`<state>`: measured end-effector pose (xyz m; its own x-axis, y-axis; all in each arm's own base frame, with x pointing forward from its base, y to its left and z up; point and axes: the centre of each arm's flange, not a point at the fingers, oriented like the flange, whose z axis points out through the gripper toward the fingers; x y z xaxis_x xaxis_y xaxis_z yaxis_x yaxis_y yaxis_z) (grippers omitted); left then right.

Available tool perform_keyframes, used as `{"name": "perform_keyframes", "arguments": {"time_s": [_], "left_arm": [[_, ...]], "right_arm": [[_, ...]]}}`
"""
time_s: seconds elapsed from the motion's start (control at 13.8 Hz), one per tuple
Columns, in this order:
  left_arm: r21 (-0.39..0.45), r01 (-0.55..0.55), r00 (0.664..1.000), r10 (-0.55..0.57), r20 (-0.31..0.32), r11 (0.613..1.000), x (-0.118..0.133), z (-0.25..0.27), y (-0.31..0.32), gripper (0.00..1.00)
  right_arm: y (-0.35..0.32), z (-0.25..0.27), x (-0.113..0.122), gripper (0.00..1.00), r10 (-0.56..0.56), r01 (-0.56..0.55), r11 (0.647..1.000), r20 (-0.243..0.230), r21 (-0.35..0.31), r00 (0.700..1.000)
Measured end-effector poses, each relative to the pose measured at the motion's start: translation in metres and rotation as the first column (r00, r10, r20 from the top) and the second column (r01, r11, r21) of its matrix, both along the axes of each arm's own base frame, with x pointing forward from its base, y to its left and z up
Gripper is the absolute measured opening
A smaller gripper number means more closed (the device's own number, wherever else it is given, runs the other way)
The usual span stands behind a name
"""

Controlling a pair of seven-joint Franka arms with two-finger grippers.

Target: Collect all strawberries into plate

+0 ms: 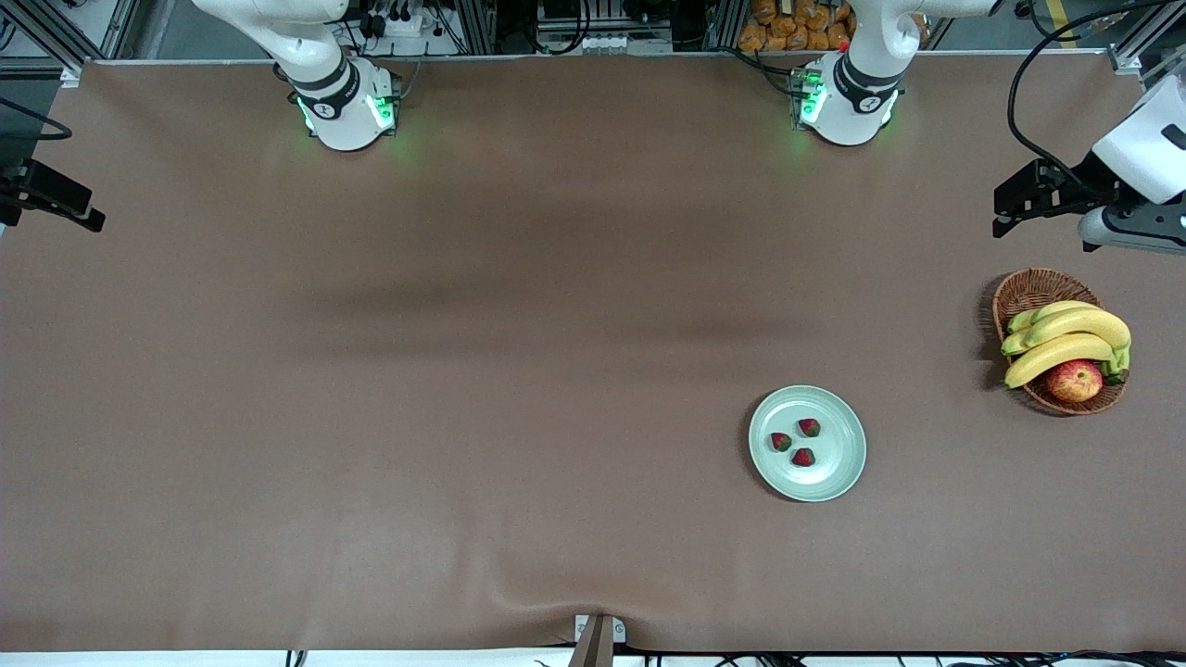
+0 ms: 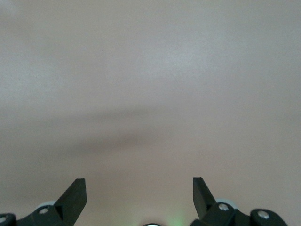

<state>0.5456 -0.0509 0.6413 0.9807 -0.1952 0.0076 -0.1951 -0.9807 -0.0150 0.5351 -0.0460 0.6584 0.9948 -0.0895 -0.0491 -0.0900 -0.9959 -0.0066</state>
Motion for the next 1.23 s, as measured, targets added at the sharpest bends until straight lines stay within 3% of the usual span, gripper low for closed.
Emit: {"name": "perform_keyframes", "arguments": {"time_s": [0.8,1.23], "left_arm": [[-0.003,-0.025,0.998,0.025,0.052,1.000,0.001,0.024,0.022,1.00],[-0.027,-0.073,0.996,0.074,0.044,0.997,0.001,0.023,0.020,1.00]], "right_arm": [[0.000,0.000,0.000,1.00,0.000,0.000,1.000,0.000,0.000,1.000],[0.000,0.001,0.000,1.00,0.000,0.000,1.000,0.002,0.000,1.000]]}}
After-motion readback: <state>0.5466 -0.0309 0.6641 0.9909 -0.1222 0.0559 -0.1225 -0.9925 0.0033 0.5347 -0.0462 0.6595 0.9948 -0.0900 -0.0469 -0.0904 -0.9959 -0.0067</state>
